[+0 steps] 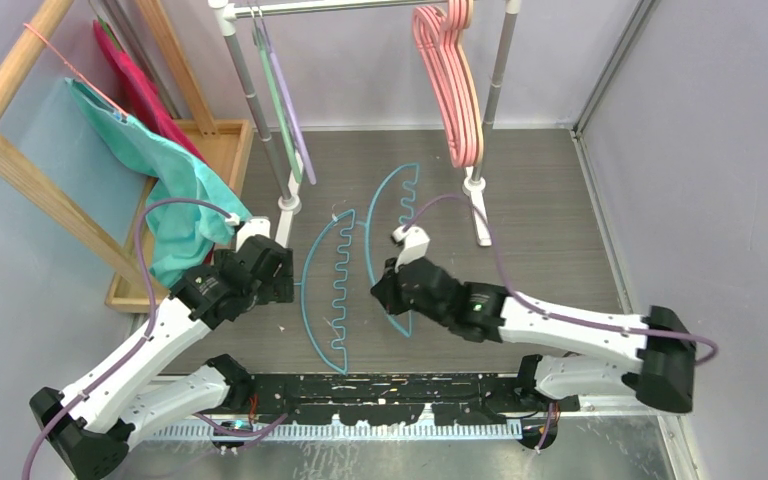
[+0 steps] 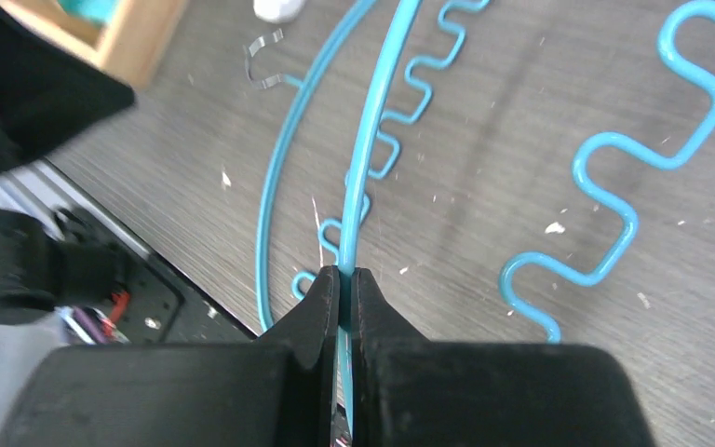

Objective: Organize the hangers

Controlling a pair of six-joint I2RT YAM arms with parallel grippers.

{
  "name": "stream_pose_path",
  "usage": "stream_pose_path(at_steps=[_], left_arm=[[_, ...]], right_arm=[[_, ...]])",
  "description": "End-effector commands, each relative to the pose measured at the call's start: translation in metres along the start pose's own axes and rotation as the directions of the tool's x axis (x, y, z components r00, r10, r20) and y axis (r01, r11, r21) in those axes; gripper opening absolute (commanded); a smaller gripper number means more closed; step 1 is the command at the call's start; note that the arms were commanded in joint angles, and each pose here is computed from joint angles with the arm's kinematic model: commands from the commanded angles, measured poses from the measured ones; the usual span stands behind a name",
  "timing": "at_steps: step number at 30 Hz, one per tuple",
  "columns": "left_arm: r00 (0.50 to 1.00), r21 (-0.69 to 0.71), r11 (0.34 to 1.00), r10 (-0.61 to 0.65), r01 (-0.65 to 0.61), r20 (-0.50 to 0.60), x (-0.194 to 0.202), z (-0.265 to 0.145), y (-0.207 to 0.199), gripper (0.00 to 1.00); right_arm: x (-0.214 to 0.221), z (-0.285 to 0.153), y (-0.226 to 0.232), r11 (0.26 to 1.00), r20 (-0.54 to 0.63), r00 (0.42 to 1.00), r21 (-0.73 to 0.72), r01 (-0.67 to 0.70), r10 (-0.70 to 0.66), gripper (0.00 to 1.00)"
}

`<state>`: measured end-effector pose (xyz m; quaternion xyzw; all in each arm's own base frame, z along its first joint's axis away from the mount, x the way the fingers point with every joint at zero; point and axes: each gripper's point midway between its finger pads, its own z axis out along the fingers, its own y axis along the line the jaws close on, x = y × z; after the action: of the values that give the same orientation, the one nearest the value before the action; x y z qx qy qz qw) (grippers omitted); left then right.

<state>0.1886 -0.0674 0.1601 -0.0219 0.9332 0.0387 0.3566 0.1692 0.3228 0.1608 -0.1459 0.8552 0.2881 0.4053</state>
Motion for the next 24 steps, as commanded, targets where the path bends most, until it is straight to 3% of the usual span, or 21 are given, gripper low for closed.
stream_pose_path(at_steps=[1, 7, 13, 24], left_arm=[[0.999, 0.005, 1.0, -0.031, 0.031, 0.022, -0.006, 0.001, -0.003, 0.98], [0.999, 0.02, 0.999, -0.039, 0.038, 0.026, -0.01, 0.001, -0.007, 0.98], [1.0, 0.02, 0.999, -0.03, 0.03, 0.004, -0.012, 0.007, -0.016, 0.98], [1.0, 0.043, 0.999, -0.03, 0.031, -0.005, -0.008, 0.016, -0.025, 0.98]], right_arm=[[-0.053, -0.027, 0.002, 0.99, 0.135, 0.986, -0.112, -0.084, 0.099, 0.01], [-0.109, -0.055, 0.022, 0.942, 0.226, 0.949, -0.304, -0.145, 0.219, 0.01], [-0.161, -0.068, 0.067, 0.893, 0.273, 0.931, -0.438, -0.103, 0.241, 0.01], [-0.259, -0.077, 0.131, 0.835, 0.407, 0.875, -0.551, 0.006, 0.262, 0.01]])
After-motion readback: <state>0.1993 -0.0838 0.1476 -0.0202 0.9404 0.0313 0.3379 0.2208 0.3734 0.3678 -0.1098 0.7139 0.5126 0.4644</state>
